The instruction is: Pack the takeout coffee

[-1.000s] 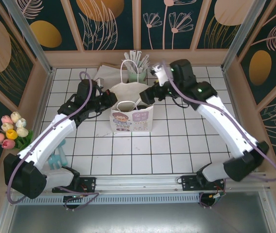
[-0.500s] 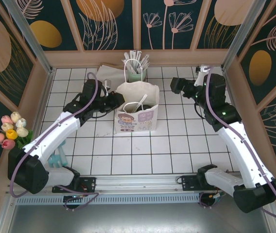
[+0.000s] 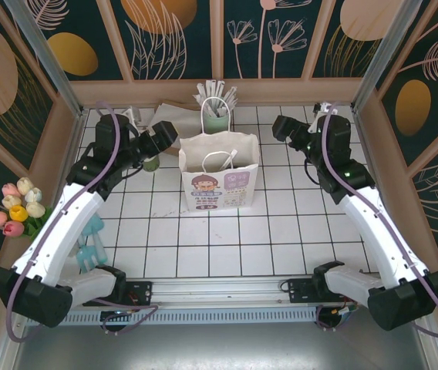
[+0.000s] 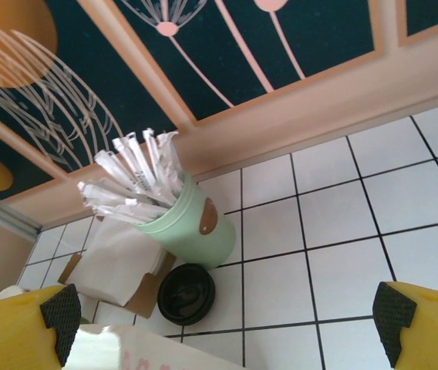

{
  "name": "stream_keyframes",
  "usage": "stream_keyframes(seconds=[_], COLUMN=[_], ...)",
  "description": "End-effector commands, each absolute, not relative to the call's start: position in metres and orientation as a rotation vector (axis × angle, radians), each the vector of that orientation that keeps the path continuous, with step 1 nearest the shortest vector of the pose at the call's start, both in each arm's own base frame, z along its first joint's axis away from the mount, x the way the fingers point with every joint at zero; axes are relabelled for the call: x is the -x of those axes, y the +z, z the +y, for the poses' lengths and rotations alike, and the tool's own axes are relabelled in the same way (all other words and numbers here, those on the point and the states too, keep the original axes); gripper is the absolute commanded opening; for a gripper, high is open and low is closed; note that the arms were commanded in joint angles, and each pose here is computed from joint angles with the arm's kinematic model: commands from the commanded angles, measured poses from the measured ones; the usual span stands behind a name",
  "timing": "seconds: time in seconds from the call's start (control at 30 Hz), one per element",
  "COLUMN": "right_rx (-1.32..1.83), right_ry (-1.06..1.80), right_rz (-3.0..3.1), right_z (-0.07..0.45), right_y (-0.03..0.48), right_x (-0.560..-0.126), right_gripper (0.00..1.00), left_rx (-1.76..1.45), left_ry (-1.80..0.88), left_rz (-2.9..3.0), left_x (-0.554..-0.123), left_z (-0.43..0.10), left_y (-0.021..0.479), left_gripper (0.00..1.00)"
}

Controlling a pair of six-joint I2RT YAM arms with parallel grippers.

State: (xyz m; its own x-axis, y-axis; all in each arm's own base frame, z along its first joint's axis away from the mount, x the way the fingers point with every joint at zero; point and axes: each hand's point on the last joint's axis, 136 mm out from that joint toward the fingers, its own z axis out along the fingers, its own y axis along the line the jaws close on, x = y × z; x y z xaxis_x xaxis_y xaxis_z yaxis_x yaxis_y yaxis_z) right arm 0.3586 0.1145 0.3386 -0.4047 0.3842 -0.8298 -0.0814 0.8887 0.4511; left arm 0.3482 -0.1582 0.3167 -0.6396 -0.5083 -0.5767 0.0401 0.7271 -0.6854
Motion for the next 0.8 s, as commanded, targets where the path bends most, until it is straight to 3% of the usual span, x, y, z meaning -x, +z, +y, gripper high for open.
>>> stream_keyframes(seconds=[0.0,0.3,0.77], right_rx=[-0.322,-0.392,-0.434], right_ry=[0.484,0.459,0.423], right_rz=[1.879,1.896,1.922], right_z=[0.102,0.096,0.088], right_y=[0.347,0.342,0.335], right_x=[-0.367,-0.37,-0.366], right_gripper=[0.99,0.99,0.99], left_rx=[0.382,0.233,0.083], left_ry=[-0.854,-0.184,-0.043], left_rz=[2.106,2.164,2.404], left_x=[-0.369,-0.459,-0.556], left_z=[-0.156,-0.104,-0.116], left_y=[0.308,0.303,0.229], left_gripper=[0.98,0.98,0.96])
